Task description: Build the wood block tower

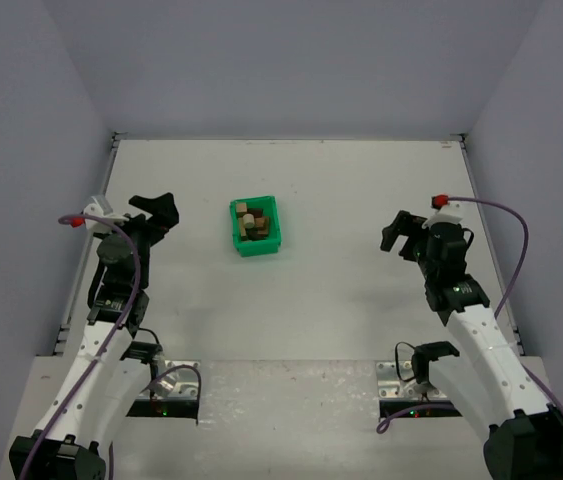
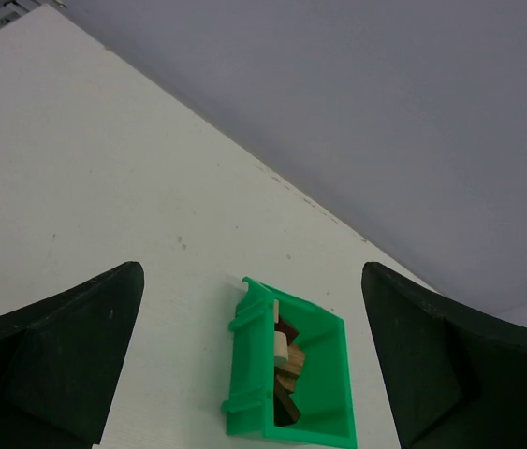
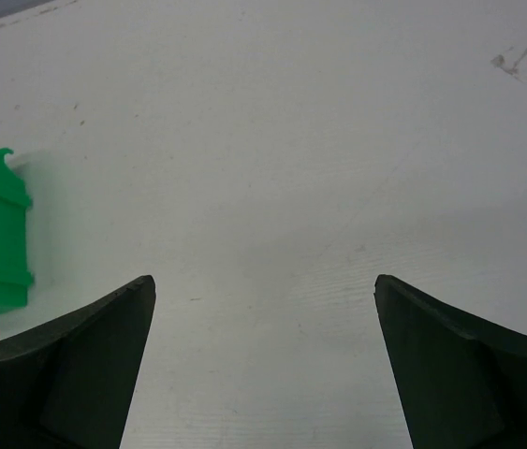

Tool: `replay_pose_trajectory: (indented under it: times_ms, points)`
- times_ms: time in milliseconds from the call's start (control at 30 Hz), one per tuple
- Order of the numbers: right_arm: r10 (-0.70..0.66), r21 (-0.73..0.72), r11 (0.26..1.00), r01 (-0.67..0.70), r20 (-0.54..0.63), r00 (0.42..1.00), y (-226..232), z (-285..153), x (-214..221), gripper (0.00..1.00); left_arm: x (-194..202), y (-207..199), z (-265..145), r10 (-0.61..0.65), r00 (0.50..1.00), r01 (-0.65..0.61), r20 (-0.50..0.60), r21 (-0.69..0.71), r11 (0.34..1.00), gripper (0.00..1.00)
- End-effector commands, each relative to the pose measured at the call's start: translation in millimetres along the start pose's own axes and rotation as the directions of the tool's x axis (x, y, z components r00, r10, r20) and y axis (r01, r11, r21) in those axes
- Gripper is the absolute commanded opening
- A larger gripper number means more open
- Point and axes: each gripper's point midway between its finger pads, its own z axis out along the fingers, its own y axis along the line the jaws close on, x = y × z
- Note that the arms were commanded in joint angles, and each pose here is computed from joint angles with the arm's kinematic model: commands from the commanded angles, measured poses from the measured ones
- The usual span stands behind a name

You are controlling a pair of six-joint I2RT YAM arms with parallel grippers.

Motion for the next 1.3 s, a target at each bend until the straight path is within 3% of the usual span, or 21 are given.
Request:
replay_pose_trajectory:
  times_ms: [0, 200, 333, 433, 567, 633, 767, 900, 1133, 1267]
  points:
    - [-0.056, -0.254, 0.964, 0.084, 0.114, 0.992, 49, -5, -36, 0.99, -10, -8, 3, -0.01, 1.0, 0.009, 0.027, 0.018, 1.0, 1.0]
    - [0.008, -0.132, 0.991, 0.004, 0.093, 0.996, 37, 8, -57, 0.99, -12, 1, 5, -0.019, 0.999, 0.021, 0.037, -0.036, 0.999, 1.0]
    - [0.003, -0.236, 0.972, -0.002, 0.005, 1.0, 65, 16, -64, 0.99, -13, 1, 3, -0.021, 0.999, 0.022, 0.042, -0.031, 0.999, 1.0]
    - [-0.062, -0.415, 0.91, -0.001, -0.138, 0.988, 108, 29, -39, 0.99, -14, 0, 1, -0.027, 0.999, 0.029, 0.047, -0.026, 0.999, 1.0]
    - [-0.303, -0.401, 0.895, 0.197, -0.221, 0.927, 155, 63, -9, 0.99, -15, 0, 0, -0.031, 0.998, 0.033, 0.049, -0.028, 0.999, 1.0]
    - [-0.335, -0.427, 0.878, 0.217, -0.222, 0.916, 187, 80, -20, 0.99, -15, 1, 0, -0.033, 0.998, 0.034, 0.049, -0.028, 0.999, 1.0]
    - [-0.419, -0.48, 0.843, 0.242, -0.305, 0.855, 228, 113, 12, 0.96, -15, 1, -1, -0.033, 0.998, 0.034, 0.05, -0.032, 0.999, 1.0]
    - [-0.507, -0.493, 0.809, 0.32, -0.311, 0.804, 257, 133, 51, 0.95, -15, 3, -1, -0.037, 0.998, 0.039, 0.052, -0.041, 0.998, 1.0]
    - [-0.602, -0.375, 0.793, 0.481, -0.361, 0.712, 258, 158, 99, 0.71, -15, 5, 1, -0.04, 0.998, 0.042, 0.051, -0.054, 0.998, 1.0]
    - [-0.624, -0.34, 0.78, 0.525, -0.372, 0.687, 257, 161, 113, 0.5, -14, 6, 1, -0.04, 0.998, 0.043, 0.049, -0.063, 0.997, 1.0]
